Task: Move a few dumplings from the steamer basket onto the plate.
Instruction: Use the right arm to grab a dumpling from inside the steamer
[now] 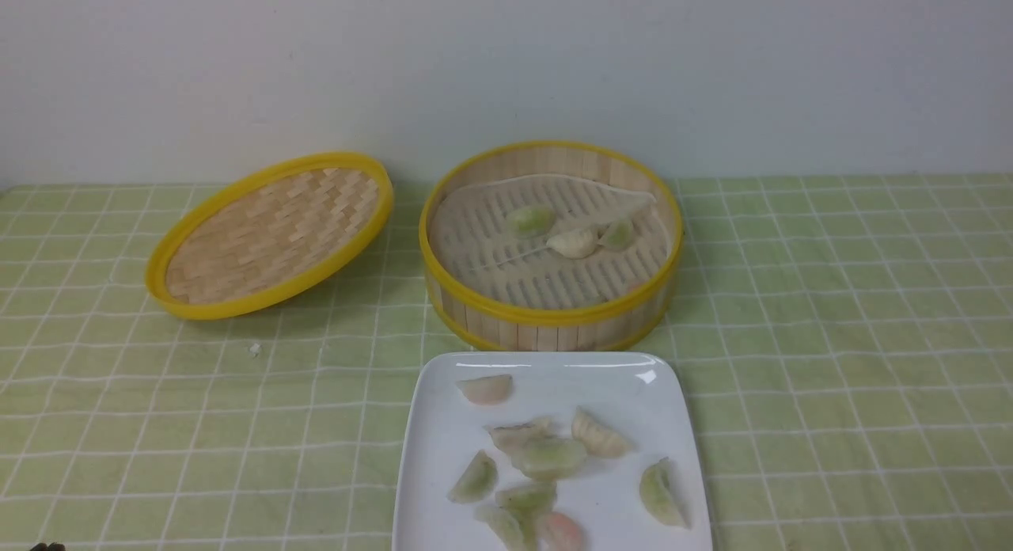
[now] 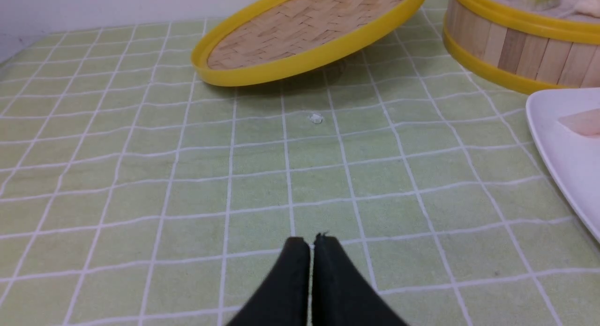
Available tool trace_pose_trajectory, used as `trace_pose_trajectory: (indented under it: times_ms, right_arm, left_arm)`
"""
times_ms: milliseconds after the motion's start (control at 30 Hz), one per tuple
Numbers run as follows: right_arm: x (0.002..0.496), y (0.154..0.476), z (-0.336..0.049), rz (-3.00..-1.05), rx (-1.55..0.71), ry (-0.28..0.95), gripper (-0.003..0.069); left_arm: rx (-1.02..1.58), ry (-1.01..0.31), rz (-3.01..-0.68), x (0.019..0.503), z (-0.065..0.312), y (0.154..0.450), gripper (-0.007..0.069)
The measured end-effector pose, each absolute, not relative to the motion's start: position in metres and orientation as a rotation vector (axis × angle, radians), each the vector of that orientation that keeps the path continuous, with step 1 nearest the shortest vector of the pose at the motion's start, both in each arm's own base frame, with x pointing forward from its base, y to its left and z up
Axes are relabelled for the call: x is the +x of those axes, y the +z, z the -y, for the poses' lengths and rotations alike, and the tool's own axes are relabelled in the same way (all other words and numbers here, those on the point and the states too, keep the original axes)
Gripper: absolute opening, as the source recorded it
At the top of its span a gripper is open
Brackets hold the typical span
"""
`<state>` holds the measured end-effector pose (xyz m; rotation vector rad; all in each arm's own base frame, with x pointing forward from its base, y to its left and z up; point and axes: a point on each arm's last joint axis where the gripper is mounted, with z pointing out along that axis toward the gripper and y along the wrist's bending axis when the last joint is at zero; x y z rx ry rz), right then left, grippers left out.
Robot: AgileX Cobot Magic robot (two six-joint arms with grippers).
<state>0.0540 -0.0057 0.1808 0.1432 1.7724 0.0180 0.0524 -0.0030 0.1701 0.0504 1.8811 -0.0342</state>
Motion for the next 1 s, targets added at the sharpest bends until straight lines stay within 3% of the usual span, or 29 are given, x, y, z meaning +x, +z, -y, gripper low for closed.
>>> trace_pose_trajectory:
  times_ms: [267, 367, 500, 633, 800, 1000]
  right_arm:
    - [0.054, 0.181, 0.006, -1.774, 0.126, 0.004, -0.0014]
    - [0.054, 0.182, 0.005, -1.757, 0.122, 0.007, -0.0014]
    - [0.056, 0.192, 0.002, -1.622, 0.196, 0.145, -0.0014]
    - [0.056, 0.206, 0.001, -1.447, 0.333, 0.349, -0.0014]
    - [0.055, 0.216, 0.001, -1.329, 0.361, 0.415, -0.0014]
    - [0.053, 0.223, 0.002, -1.246, 0.389, 0.468, -0.0014]
  left_arm:
    - [0.044, -0.043, -1.875, 0.053, 0.003, 0.171, -0.0006]
    - [-0.057, -0.164, -1.825, 0.054, 0.006, 0.175, -0.0006]
    - [-0.268, -0.399, -1.683, 0.056, 0.008, 0.187, -0.0006]
    - [-0.415, -0.538, -1.543, 0.057, 0.006, 0.197, -0.0006]
    - [-0.573, -0.616, -1.305, 0.056, -0.005, 0.213, -0.0006]
    - [-0.563, -0.623, -1.221, 0.051, -0.007, 0.234, -0.0006]
